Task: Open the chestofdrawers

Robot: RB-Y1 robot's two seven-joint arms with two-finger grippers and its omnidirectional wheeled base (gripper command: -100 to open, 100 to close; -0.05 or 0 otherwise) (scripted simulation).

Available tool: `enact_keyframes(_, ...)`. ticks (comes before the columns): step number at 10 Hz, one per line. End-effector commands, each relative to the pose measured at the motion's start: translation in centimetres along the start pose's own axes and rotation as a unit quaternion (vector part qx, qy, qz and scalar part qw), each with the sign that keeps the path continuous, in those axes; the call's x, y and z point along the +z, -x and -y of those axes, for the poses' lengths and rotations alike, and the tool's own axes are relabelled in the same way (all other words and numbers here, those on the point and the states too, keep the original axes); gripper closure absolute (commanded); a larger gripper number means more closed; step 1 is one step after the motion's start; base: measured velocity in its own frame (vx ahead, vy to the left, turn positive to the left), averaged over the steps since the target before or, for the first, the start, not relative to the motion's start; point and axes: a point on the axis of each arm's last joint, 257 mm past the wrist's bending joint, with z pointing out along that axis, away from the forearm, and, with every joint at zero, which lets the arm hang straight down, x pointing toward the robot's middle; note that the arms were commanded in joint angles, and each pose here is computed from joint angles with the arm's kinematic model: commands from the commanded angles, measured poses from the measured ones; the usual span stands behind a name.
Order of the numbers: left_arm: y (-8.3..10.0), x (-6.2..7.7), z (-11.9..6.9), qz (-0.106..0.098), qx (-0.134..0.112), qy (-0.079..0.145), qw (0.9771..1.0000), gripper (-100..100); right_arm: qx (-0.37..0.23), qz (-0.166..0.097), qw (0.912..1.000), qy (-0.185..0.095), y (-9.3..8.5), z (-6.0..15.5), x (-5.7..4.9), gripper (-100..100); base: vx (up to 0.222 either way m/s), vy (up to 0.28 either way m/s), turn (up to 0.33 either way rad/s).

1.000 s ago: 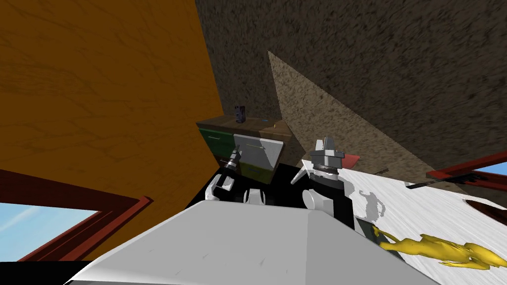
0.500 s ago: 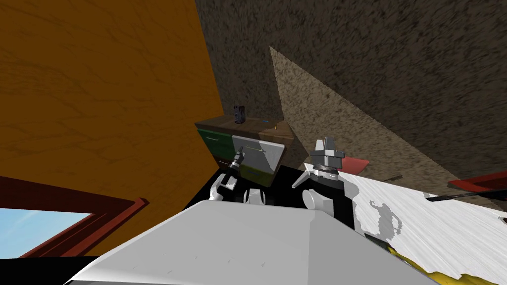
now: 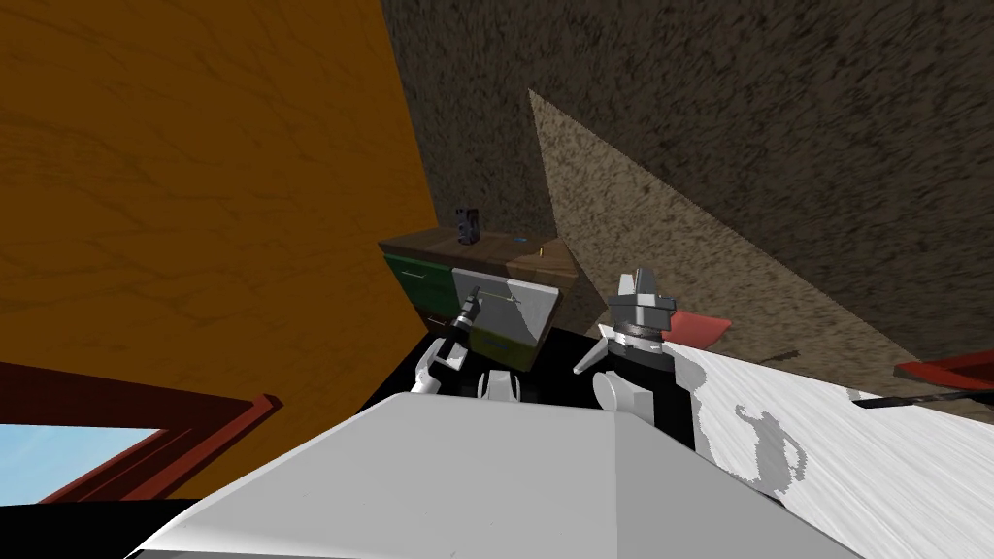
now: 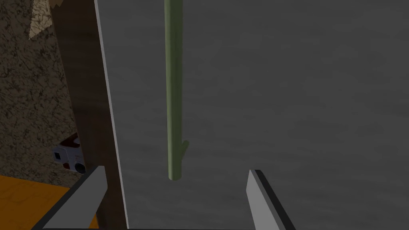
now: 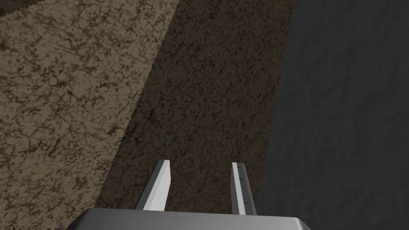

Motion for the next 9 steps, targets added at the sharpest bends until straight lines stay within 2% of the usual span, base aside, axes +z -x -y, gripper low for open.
enact_keyframes(1,0.0,-0.5,-0.7,0.0,-0.001,0.001,1.0,100,0.0,0.0,1.0,0.0,0.0,0.0,0.0,0,-0.046,0.021,0.019)
enact_keyframes(3,-0.2,-0.3,0.1,-0.003,0.0,0.0,1.0,100,0.0,0.0,1.0,0.0,0.0,0.0,0.0,0,-0.066,0.017,0.019)
enact_keyframes(7,-0.4,-0.3,0.7,-0.005,0.0,-0.002,1.0,100,0.0,0.0,1.0,0.0,0.0,0.0,0.0,0,-0.157,0.039,0.016)
enact_keyframes(8,-0.1,-0.1,0.5,-0.005,0.004,0.003,1.0,-100,0.0,0.0,1.0,0.0,0.0,0.0,0.0,0,0.068,-0.002,-0.041)
enact_keyframes(9,0.0,0.0,0.4,-0.005,0.004,0.004,1.0,-100,0.0,0.0,1.0,0.0,0.0,0.0,0.0,0,0.13,-0.02,-0.027)
